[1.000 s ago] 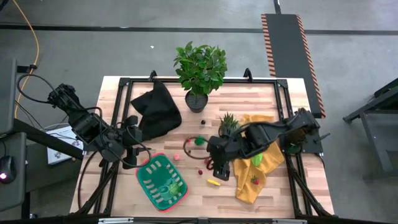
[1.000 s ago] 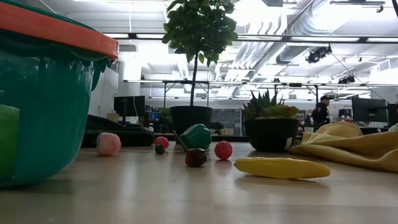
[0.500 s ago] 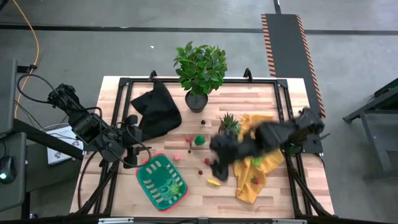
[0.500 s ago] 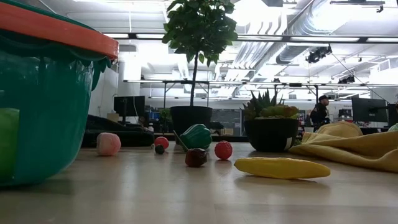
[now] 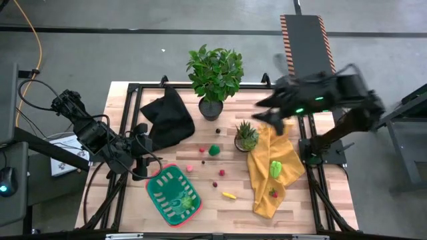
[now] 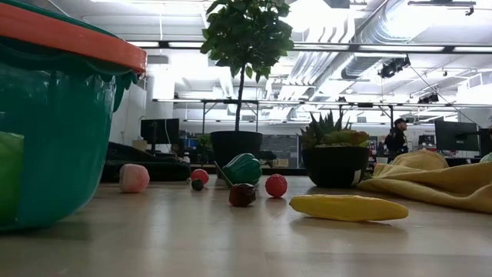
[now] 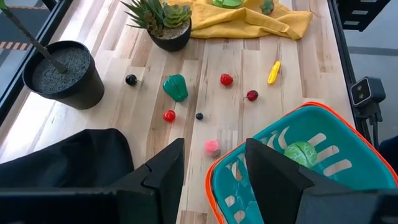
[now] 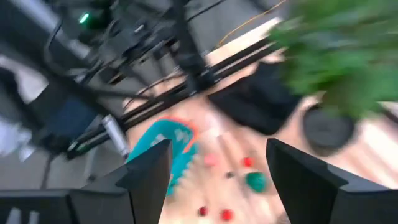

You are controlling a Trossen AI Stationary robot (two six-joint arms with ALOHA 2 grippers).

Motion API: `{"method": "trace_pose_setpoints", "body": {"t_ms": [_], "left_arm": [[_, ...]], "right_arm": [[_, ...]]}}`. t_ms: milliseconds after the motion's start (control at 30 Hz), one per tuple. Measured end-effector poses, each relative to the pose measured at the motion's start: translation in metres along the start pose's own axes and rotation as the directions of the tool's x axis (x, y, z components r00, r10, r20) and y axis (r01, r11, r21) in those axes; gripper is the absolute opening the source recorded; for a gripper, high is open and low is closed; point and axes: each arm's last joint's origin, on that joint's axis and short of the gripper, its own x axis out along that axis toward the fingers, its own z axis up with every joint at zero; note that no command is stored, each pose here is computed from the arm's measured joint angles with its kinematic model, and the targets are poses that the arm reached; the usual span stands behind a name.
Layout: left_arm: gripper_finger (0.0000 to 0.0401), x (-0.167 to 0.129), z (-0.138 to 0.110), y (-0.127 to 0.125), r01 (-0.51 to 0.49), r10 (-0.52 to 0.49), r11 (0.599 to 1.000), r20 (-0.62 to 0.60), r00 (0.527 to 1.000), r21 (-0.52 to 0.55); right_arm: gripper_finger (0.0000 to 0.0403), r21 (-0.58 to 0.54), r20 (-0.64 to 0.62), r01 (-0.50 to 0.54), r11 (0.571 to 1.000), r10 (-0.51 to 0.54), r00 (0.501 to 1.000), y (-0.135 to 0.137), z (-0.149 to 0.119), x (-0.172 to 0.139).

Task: Pick and placing Produce into tupperware
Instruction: Put the green starfruit into the blue basket

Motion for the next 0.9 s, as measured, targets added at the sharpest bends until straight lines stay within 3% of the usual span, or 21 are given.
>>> {"method": "trace_pose_setpoints", "body": {"t_ms": [133, 267, 433, 600, 733, 833, 900], "left_arm": [[0.0156, 0.000, 0.000, 0.000, 0.000, 0.000, 1.000, 0.000, 1.000, -0.005], [0.0156, 0.000, 0.000, 0.000, 0.000, 0.000, 1.000, 0.001, 1.000, -0.005], [0.0156, 0.000, 0.000, 0.000, -0.005, 0.005, 1.000, 0.007, 1.000, -0.023], [0.0156, 0.000, 0.000, 0.000, -0.006, 0.007, 0.998, 0.008, 1.000, -0.068], [0.0156, 0.000, 0.001, 0.000, -0.007, 0.009, 0.994, 0.015, 1.000, -0.106], [0.0156, 0.000, 0.001, 0.000, -0.007, 0.009, 0.989, 0.015, 1.000, -0.144], [0.0156, 0.000, 0.001, 0.000, -0.007, 0.009, 0.986, 0.015, 1.000, -0.168]], "right_arm": [[0.0250, 0.047, 0.032, 0.136, 0.990, -0.138, 0.990, -0.010, -0.015, -0.038], [0.0250, 0.053, 0.027, 0.176, 0.983, -0.178, 0.984, -0.010, -0.038, -0.045], [0.0250, 0.109, 0.033, 0.124, 0.986, -0.129, 0.991, -0.022, -0.080, -0.029], [0.0250, 0.229, 0.106, -0.061, 0.972, 0.038, 0.994, -0.046, -0.134, -0.001], [0.0250, 0.444, 0.121, -0.169, 0.880, 0.128, 0.984, -0.078, -0.181, 0.010], [0.0250, 0.630, 0.124, -0.230, 0.741, 0.197, 0.973, -0.091, -0.209, 0.019], [0.0250, 0.684, 0.119, -0.264, 0.680, 0.253, 0.960, -0.092, -0.220, 0.024]]}}
